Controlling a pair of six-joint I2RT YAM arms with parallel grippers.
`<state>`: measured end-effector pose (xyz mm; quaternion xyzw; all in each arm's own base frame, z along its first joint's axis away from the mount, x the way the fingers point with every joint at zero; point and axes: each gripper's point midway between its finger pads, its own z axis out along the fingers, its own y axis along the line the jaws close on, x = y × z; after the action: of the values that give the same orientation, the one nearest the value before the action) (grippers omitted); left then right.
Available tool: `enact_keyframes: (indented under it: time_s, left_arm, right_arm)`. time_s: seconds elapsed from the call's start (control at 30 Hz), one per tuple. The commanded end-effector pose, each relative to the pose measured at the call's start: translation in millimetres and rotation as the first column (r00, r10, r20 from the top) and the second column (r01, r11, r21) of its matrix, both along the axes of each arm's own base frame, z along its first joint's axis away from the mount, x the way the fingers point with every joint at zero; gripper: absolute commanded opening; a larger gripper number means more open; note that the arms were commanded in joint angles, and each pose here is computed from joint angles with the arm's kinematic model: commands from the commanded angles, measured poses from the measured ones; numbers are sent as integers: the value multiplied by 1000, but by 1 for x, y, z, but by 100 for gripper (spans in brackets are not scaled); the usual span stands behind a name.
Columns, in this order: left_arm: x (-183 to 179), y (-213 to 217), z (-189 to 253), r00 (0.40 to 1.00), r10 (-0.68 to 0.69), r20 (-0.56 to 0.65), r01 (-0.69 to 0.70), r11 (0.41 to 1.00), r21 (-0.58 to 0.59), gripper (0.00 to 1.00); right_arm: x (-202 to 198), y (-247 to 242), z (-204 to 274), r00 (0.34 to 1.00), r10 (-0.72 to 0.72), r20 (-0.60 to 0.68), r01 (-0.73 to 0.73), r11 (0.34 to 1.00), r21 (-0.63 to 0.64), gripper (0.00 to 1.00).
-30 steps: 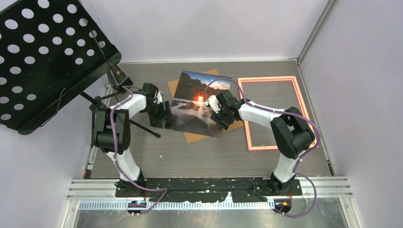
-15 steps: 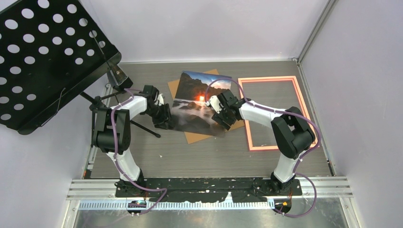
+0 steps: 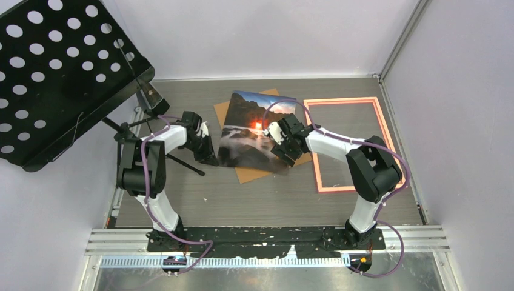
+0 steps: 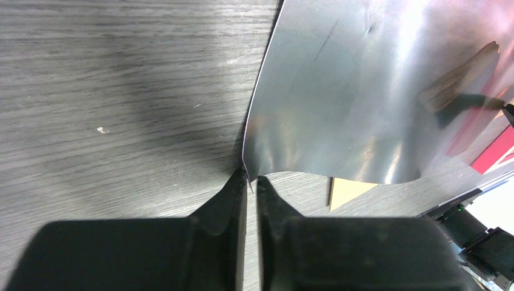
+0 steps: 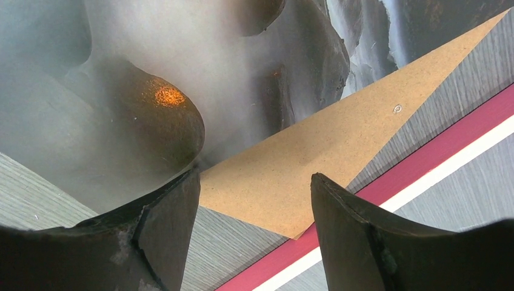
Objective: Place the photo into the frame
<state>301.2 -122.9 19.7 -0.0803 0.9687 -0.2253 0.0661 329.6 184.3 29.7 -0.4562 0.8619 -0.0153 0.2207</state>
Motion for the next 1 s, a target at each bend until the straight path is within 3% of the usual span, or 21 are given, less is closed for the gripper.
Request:
enact_keyframes:
  time_s: [0.0,0.47,0.77,0.97]
  left_arm:
    - [9,3,11,998,-1,68,1,1000,2,1]
    - [17,9,31,988,-31,154,30,999,11,0]
    - [22,6,71,960,-79,270,78,997,13,0]
    - [21,-5,108,918,-147,368,141,989,43,0]
  right_arm:
    - [-7,-5,8,1000,-9,-24,9,1000,-9,75]
    - [20,3,69,989,-95,116,87,994,71,87]
    - [42,45,122,978,-174,117,133,947,292,92]
    - [57,98,156,981,-193,20,158,852,499,91]
